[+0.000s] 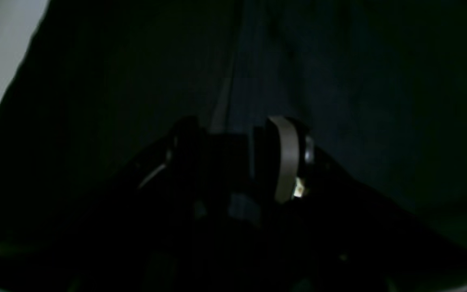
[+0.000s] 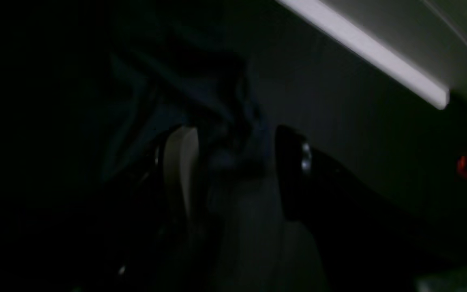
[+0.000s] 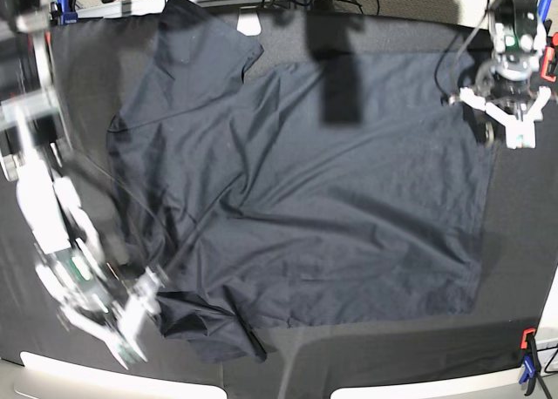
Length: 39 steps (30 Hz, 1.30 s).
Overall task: Layout the t-shirt on the table in an organized manner, then fold the t-shirt properly
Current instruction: 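Release the hem and raise the right gripper toward the collar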
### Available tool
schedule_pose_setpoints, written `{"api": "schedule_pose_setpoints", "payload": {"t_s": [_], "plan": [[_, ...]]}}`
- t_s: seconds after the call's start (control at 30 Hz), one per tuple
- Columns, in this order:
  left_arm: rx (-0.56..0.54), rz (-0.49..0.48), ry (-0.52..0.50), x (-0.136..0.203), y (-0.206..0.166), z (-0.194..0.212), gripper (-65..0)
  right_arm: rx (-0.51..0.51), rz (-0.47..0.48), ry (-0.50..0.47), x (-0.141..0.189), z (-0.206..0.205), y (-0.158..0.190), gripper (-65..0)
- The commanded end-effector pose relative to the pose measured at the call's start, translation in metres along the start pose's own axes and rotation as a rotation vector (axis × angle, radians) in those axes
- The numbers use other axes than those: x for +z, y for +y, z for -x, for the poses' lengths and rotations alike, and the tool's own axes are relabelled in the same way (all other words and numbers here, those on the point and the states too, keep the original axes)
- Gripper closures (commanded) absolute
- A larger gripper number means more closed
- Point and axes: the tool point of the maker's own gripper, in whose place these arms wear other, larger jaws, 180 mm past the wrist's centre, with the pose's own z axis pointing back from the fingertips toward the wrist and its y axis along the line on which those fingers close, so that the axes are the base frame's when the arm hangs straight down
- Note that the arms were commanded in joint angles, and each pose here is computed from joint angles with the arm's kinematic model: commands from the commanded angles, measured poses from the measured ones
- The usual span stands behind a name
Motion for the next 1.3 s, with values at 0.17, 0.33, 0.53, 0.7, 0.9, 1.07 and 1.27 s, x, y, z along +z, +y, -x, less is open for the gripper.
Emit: {"api": "schedule_pose_setpoints", "payload": {"t_s": [0.17, 0.33, 0.53, 0.7, 0.9, 1.07, 1.27], "plan": [[-0.023, -0.003, -0.008, 0.011, 0.004, 0.004, -24.9, -0.134, -0.118, 0.015, 0.038, 0.041, -0.012, -29.7], [-0.026, -0.037, 0.026, 0.019, 0.013, 0.018, -24.9, -0.203, -0.275, 0.016, 0.068, 0.083, -0.005, -29.7], [0.01, -0.161, 0.03, 0.026, 0.059, 0.019, -24.9, -0.306, -0.27, 0.035, 0.095, 0.125, -0.019, -29.7], [0.074, -0.12, 0.091, 0.038, 0.069, 0.036, -24.9, -0.368, -0.23, 0.076, 0.106, 0.154, -0.026, -29.7], [0.043, -0.046, 0.171, 0.057, 0.063, 0.063, -24.9, -0.375, -0.237, 0.114, 0.109, 0.169, -0.019, -29.7], [0.112, 0.088, 0.224, 0.064, 0.038, 0.075, -24.9, -0.378, -0.24, 0.113, 0.109, 0.169, -0.018, -29.7], [0.167, 0.146, 0.21, 0.063, 0.027, 0.07, -24.9, -0.378, -0.24, 0.114, 0.109, 0.169, -0.018, -29.7]]}}
